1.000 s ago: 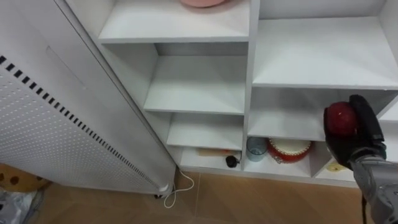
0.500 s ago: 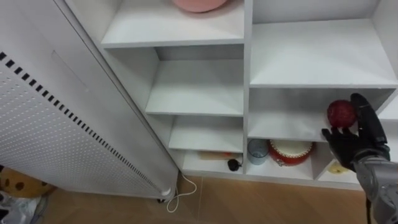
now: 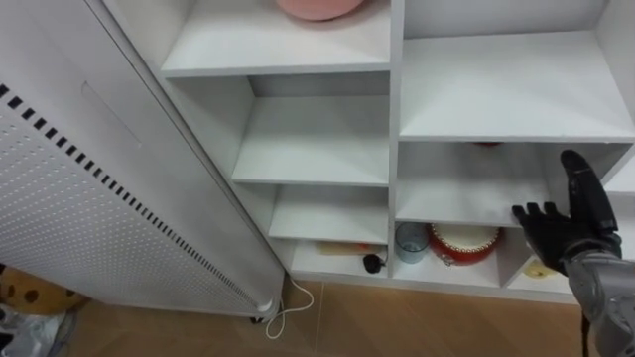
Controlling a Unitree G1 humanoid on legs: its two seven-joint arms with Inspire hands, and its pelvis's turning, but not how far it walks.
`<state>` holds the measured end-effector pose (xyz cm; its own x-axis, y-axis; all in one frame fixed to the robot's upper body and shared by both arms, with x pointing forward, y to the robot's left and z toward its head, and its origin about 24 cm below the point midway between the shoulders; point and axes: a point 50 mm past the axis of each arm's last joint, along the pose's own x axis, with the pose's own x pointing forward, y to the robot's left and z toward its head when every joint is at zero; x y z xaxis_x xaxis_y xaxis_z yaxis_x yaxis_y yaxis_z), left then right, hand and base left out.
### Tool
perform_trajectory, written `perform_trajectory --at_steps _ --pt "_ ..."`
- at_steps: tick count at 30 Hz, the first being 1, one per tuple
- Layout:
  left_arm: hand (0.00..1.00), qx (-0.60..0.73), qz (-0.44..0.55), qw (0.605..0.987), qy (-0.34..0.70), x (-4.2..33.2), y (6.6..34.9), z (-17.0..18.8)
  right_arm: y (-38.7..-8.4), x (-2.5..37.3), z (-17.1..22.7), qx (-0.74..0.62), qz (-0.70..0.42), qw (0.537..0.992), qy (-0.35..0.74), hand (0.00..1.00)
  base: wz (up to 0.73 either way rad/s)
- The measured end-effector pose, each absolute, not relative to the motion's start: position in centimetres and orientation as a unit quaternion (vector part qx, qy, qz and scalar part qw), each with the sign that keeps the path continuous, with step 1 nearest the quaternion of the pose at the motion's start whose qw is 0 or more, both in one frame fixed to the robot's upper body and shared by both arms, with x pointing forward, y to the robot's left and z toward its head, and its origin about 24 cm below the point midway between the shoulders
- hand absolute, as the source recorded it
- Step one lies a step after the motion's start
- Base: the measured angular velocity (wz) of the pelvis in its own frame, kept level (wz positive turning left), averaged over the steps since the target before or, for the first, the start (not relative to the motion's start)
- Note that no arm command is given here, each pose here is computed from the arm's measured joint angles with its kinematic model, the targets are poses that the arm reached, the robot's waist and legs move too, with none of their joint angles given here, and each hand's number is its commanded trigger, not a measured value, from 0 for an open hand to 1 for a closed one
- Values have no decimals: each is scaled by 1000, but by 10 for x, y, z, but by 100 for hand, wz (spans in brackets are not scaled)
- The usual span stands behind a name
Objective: Arrange fruit in the closet
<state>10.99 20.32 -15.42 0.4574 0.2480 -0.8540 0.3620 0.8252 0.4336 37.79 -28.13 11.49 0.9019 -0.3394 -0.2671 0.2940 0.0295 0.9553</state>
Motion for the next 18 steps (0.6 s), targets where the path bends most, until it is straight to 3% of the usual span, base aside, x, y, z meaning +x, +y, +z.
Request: perform_trajectory --at_steps 12,18 --pt "0 284 -48 800 526 109 204 -155 -286 363 75 656 -242 715 10 0 1" --pt "0 281 -41 787 547 98 210 -159 -293 321 4 636 -315 701 72 0 7"
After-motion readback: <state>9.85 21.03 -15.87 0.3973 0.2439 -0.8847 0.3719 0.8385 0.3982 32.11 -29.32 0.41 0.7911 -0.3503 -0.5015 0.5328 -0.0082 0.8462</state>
